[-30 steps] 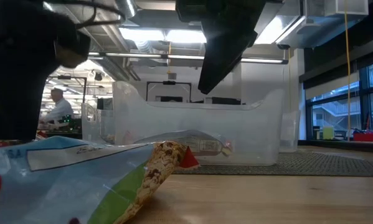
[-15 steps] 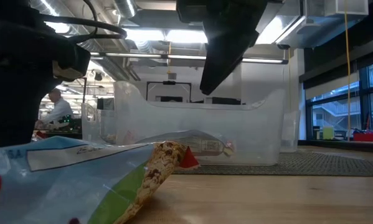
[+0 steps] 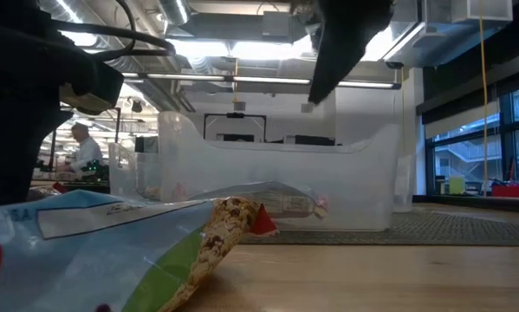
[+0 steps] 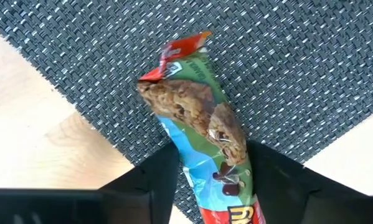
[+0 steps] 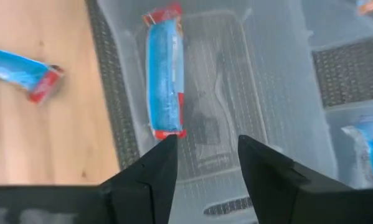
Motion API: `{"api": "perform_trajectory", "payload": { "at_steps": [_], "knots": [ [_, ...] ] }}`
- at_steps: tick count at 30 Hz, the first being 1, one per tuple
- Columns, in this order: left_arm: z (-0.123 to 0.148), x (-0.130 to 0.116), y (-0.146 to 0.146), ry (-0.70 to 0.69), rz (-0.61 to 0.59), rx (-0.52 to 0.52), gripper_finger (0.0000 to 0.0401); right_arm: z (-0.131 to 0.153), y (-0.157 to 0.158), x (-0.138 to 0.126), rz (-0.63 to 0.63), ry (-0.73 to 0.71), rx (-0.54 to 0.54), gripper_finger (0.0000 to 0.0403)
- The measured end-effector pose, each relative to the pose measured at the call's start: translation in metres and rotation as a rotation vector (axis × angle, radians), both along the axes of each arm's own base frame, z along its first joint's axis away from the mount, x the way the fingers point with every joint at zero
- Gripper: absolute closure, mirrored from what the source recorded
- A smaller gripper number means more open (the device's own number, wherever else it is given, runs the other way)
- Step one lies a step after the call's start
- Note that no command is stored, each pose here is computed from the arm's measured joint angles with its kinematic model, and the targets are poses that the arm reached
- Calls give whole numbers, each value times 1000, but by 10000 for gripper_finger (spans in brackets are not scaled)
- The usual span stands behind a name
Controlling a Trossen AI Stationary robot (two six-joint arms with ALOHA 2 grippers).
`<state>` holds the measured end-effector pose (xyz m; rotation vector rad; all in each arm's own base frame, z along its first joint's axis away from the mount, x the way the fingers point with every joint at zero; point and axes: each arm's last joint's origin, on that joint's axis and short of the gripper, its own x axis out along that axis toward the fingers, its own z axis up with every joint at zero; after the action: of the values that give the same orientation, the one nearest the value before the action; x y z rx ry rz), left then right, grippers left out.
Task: Pick and place Granola Bars by type
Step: Put the red granola bar into the bottom transparent bin
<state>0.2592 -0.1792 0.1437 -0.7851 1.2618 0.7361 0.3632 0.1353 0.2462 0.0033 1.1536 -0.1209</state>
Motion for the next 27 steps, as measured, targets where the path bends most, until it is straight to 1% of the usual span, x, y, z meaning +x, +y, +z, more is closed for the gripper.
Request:
{"api": "perform_trajectory", "payload": {
  "at_steps": [5, 10, 12, 16, 18, 22, 27],
  "knots": [
    [6, -2, 1, 0, -3, -14, 254, 27, 3, -18, -27, -46, 35, 232],
    [23, -10, 7, -9, -28, 12, 273, 40, 6, -33, -72, -41, 40, 232],
    [33, -13, 11, -28, -40, 29, 279, 41, 8, -38, -88, -28, 39, 232],
    [57, -17, 18, -142, -79, 54, 294, 42, 17, -47, -113, -11, 53, 232],
    [66, -18, 21, -172, -97, 57, 301, 42, 23, -50, -115, -10, 56, 232],
    [71, -18, 24, -199, -94, 54, 310, 43, 31, -54, -145, -42, 32, 232],
    [71, -18, 25, -219, -88, 83, 308, 43, 35, -56, -160, -49, 39, 232]
  ]
}}
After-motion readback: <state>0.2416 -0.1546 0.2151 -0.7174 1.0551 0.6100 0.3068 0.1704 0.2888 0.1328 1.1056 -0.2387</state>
